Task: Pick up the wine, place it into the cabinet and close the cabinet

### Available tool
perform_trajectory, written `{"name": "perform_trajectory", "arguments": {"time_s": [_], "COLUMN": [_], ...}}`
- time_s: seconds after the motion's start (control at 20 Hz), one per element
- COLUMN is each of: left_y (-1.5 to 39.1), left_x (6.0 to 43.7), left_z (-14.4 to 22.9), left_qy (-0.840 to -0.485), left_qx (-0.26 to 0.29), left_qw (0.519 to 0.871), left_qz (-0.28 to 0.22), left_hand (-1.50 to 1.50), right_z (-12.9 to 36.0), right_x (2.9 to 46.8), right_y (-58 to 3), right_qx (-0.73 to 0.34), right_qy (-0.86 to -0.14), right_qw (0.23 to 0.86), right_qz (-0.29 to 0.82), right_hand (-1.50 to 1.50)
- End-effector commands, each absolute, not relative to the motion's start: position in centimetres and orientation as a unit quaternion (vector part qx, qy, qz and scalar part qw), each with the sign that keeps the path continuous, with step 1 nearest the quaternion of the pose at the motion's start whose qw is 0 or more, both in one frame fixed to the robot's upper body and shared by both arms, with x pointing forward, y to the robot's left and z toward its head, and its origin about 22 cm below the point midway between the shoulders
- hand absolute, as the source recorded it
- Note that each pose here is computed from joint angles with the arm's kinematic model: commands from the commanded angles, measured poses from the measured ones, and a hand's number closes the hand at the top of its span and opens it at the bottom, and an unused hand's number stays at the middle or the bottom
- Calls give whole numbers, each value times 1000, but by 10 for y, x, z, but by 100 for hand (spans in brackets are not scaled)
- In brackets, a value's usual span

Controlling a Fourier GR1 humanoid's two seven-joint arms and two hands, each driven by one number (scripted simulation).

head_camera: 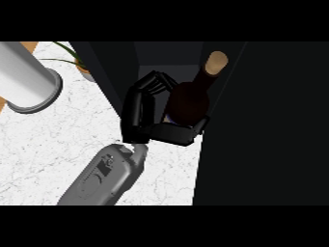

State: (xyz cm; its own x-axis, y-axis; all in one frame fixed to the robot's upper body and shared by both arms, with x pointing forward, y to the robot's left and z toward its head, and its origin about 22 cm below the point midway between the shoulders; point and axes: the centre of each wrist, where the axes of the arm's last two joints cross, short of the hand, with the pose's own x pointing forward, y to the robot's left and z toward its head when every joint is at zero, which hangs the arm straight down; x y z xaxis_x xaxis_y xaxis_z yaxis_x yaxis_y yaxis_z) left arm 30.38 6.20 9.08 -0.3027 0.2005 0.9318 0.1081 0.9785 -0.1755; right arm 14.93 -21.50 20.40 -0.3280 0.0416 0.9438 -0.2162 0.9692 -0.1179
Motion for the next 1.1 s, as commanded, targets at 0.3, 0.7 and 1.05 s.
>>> {"name": "perform_trajectory", "arguments": {"time_s": [0.3,0.7,1.05], "left_y": [72,68,93], "left_x": [302,339,351], "left_z": [36,40,26], "left_qy": [-815,-825,-822], "left_qx": [-46,1,-17], "left_qw": [578,565,567], "left_qz": [3,22,48], "left_hand": [150,150,150], "right_z": [214,219,201], "right_x": [125,130,122], "right_y": [-220,-224,-221], "right_qx": [79,84,81], "right_qy": [-822,-822,-819], "right_qw": [554,553,559], "right_qz": [103,109,101], "right_hand": [-150,-150,-150]}}
